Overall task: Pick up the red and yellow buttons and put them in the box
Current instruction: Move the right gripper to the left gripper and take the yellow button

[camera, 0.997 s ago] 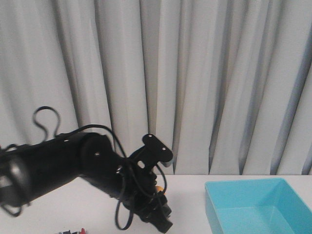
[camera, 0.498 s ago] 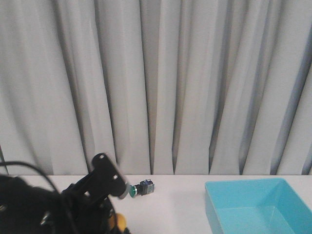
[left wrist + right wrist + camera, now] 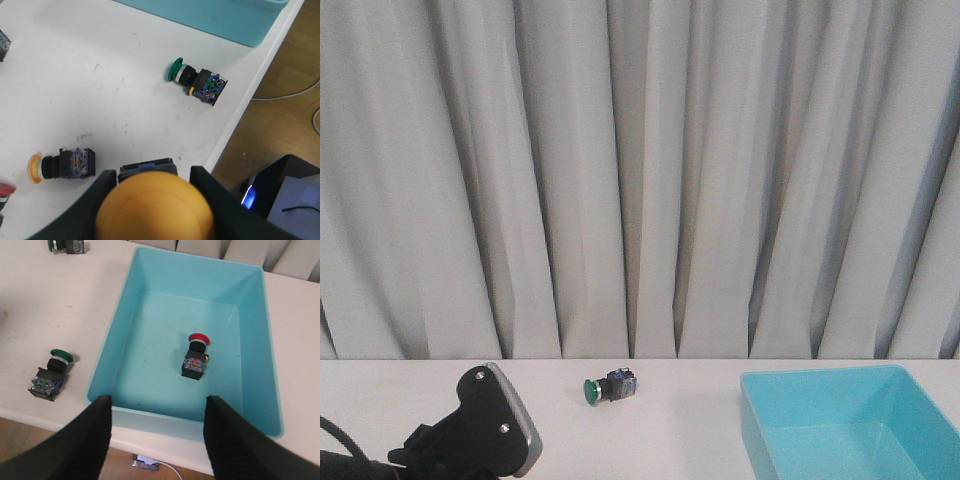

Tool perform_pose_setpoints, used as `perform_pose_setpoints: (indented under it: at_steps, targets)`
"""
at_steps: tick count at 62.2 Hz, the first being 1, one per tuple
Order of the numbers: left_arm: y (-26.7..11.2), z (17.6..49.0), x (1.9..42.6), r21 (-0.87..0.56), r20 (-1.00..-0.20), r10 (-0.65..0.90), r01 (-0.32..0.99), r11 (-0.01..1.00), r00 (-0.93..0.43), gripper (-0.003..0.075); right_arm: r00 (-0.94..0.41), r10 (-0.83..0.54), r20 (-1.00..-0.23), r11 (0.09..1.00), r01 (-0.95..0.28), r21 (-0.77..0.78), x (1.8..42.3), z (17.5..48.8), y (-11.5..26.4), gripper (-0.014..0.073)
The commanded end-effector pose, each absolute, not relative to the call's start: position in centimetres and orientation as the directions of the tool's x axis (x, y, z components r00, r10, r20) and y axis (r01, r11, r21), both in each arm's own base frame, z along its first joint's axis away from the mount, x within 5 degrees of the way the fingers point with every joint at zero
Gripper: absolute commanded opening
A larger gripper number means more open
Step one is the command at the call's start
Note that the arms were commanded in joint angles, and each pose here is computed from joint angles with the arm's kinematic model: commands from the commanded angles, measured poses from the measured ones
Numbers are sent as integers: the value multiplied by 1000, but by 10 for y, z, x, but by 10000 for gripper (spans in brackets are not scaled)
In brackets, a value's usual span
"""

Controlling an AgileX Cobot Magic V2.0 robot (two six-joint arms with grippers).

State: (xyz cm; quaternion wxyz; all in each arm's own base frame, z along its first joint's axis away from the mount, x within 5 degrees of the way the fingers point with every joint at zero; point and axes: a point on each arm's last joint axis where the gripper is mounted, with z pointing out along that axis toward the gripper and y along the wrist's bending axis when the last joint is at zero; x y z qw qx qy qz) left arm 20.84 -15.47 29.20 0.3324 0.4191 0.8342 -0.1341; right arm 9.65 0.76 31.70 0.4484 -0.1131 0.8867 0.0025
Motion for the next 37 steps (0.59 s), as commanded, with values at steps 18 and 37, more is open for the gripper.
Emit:
perform_pose_setpoints:
  at_steps: [18,37]
  targets:
    - [-158,314,212,66,-775,512,758,649,-371,227,-537,-186,-823,976,-197,-93,101,326,8,401]
    - [-158,314,212,67,-776,511,757,650,-370,227,-529,-193,-826,974,-206,-95,104,327,8,448]
